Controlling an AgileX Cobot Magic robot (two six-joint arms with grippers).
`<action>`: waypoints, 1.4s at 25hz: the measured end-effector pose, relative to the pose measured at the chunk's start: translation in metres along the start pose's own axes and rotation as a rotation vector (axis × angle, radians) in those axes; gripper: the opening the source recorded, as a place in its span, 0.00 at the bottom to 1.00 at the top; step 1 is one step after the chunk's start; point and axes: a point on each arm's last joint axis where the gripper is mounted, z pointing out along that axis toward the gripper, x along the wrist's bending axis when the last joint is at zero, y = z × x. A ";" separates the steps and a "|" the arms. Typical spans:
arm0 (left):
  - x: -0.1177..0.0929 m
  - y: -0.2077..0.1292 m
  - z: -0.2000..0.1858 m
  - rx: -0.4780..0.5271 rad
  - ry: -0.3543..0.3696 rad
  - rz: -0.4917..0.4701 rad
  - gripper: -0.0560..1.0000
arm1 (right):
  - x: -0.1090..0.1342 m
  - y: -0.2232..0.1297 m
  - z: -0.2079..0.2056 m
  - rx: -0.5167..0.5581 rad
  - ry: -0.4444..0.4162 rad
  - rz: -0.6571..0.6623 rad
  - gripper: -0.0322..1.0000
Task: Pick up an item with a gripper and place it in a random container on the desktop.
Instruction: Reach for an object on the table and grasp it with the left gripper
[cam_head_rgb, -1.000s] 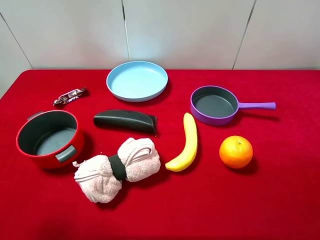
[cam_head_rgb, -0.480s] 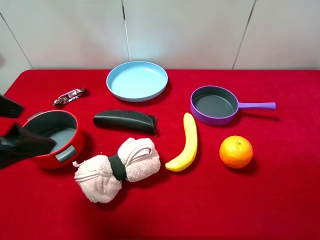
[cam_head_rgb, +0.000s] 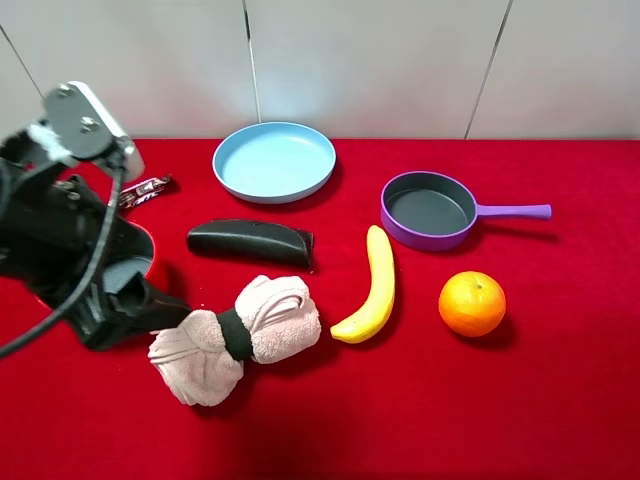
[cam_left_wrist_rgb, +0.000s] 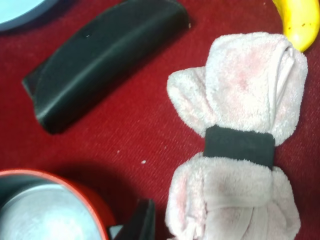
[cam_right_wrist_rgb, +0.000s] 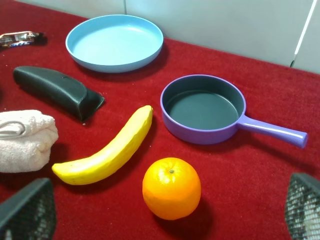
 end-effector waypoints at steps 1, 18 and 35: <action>0.000 0.001 0.004 0.008 -0.003 0.004 0.94 | 0.000 0.000 0.000 0.000 0.000 0.000 0.70; -0.005 0.004 0.070 0.143 -0.035 0.058 0.94 | 0.000 0.000 0.000 0.000 0.000 0.000 0.70; -0.008 -0.002 0.111 0.202 -0.040 0.102 0.93 | 0.000 0.000 0.000 0.000 0.001 0.000 0.70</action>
